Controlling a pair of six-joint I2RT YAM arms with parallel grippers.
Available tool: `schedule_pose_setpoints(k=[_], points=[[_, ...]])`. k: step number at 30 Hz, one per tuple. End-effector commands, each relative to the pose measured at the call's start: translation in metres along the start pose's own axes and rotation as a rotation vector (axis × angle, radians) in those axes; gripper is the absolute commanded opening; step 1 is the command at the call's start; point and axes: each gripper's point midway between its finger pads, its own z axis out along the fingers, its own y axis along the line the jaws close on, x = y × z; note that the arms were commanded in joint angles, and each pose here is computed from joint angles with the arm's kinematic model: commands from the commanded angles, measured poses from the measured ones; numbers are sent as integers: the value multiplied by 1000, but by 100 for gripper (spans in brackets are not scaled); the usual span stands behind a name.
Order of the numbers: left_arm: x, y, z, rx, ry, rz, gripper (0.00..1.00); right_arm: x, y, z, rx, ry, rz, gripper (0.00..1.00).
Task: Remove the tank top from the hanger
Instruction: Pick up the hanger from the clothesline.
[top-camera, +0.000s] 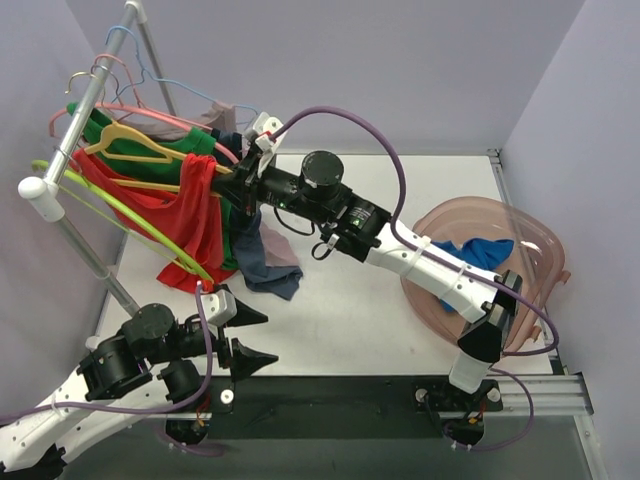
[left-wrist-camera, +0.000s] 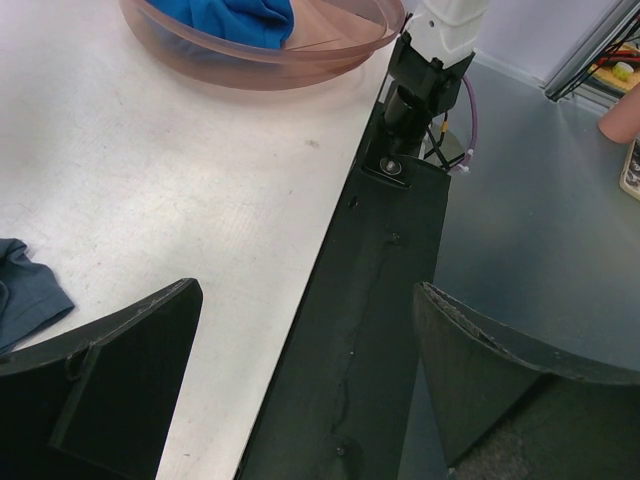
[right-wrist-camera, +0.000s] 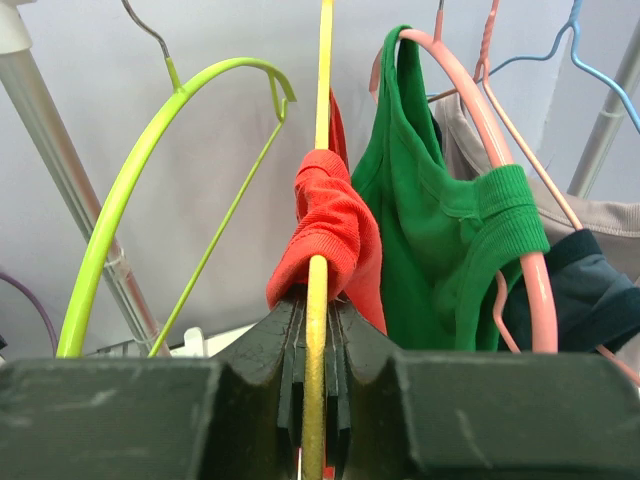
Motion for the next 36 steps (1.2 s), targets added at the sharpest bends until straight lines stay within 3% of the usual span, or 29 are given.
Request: schedule_pose_setpoints(k=[1,18,28,36], points=[[-10,0,0,-4,-32,22,97,-96,8,-28,-3,-274,-49,0],[-11,8,1,-49,-24,15,97,-69,0,-78,71,-246,-65,0],[-18,11,1,-79,-24,10,97,-60,1,-137,127,-245,-88,0],[-45,13,0,-115,-62,15,96,-39,4,-184,164,-215,-82,0]])
